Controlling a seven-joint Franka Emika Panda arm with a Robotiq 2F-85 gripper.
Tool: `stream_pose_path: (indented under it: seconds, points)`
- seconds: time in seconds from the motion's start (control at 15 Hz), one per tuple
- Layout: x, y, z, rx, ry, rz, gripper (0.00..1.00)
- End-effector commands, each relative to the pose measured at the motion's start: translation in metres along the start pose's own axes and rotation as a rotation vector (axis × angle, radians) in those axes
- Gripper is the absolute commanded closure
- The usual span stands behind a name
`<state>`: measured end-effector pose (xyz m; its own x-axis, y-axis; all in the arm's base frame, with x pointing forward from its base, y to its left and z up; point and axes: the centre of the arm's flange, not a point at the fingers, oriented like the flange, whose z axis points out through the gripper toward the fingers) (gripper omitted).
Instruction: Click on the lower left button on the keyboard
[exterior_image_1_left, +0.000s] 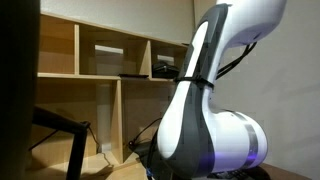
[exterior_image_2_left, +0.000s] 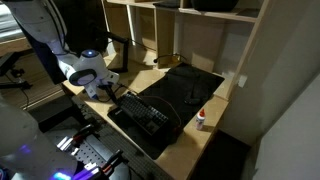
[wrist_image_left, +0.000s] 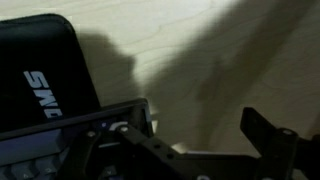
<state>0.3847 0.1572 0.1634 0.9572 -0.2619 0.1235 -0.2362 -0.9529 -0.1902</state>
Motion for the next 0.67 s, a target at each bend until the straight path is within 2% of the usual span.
stream_pose_path:
  seconds: [0.0, 0.4, 0.6]
  points:
    - [-0.0015, -0.0033, 0.0144, -0.006, -0.003, 0.023, 0.0]
    - [-0.0011, -0.0034, 0.0143, -0.007, 0.001, 0.04, 0.0]
    - [-0.004, -0.0033, 0.0129, -0.011, -0.094, 0.015, 0.0]
